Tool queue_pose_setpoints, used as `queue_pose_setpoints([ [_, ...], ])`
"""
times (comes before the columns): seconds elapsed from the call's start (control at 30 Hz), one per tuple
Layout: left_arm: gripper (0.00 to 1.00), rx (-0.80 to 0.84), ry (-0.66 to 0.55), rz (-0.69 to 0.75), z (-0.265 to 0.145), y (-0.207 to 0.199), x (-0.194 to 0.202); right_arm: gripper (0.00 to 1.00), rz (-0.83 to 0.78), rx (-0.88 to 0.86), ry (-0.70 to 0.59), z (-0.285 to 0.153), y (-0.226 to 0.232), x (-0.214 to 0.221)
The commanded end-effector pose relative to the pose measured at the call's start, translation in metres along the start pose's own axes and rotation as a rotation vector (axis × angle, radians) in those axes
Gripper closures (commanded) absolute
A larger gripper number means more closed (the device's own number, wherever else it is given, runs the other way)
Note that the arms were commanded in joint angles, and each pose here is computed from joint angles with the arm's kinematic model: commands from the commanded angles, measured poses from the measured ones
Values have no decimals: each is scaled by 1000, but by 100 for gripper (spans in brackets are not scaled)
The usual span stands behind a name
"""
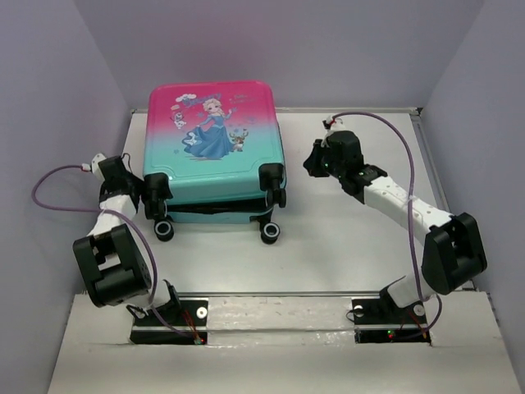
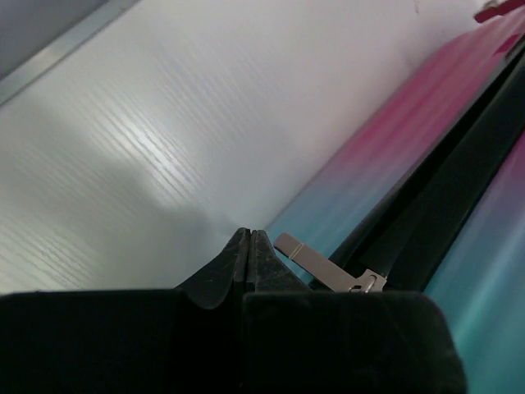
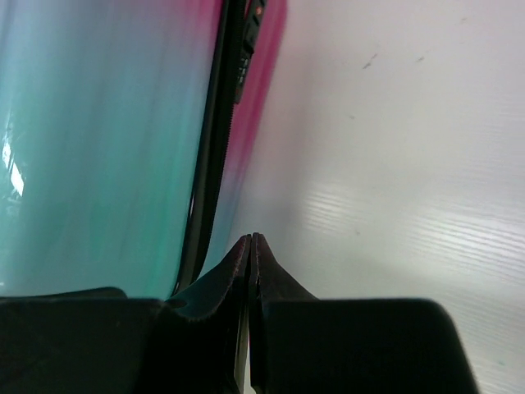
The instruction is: Pack the luggage
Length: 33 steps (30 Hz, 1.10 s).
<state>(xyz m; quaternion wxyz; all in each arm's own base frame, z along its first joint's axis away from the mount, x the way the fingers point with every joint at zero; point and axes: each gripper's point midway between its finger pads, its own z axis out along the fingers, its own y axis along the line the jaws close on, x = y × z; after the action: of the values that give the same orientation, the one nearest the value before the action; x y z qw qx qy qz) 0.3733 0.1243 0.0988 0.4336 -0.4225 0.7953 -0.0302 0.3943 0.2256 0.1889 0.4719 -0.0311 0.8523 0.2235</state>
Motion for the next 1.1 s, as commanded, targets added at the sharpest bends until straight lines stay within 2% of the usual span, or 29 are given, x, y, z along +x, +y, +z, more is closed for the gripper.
queue_pose_setpoints([
  [0.0,94,216,230,51,-29,-60,80,93,43,56,-66,-3,-28,-24],
  [0.2,94,383,292,110,-77,-111,133,93,62,151,-175,-43,-63,-52],
  [0.3,94,458,282,136,-104,-135,145,93,36,250,-214,-68,-78,-57],
  [0.4,94,539,248,221,-147,-160,158,93,57,307,-291,-107,-86,-70],
  [0.43,94,531,187,222,-151,-163,143,93,61,317,-305,-113,-87,-72],
  [0.47,94,526,80,227,-161,-170,112,93,67,336,-321,-120,-89,-74],
  [0.5,94,503,35,235,-165,-169,97,93,68,345,-328,-126,-90,-75],
  [0.53,94,503,-72,205,-179,-182,58,90,69,336,-357,-137,-86,-83],
  [0.57,92,499,-123,221,-185,-186,40,88,71,342,-371,-144,-86,-87],
  [0.63,83,512,-231,174,-206,-201,-5,80,72,329,-399,-163,-80,-93],
  [0.67,72,504,-279,150,-210,-202,-25,75,67,308,-405,-168,-76,-95],
  [0.73,62,552,-331,99,-224,-216,-55,64,64,272,-384,-174,-69,-88],
  [0.8,52,561,-344,72,-212,-223,-75,61,73,169,-322,-168,-56,-65],
  [0.83,50,598,-370,50,-218,-236,-92,77,86,139,-291,-163,-53,-54],
  [0.87,49,559,-344,47,-185,-240,-97,89,123,95,-216,-150,-50,-26],
  [0.9,49,569,-317,53,-171,-248,-100,93,139,72,-220,-149,-45,-28],
  [0.93,49,616,-317,60,-174,-269,-116,93,156,65,-178,-138,-49,-8],
  [0.97,50,565,-239,81,-126,-276,-101,93,175,33,-143,-133,-46,4],
  [1.07,52,533,-112,150,-61,-301,-83,93,190,81,-92,-118,-61,31],
])
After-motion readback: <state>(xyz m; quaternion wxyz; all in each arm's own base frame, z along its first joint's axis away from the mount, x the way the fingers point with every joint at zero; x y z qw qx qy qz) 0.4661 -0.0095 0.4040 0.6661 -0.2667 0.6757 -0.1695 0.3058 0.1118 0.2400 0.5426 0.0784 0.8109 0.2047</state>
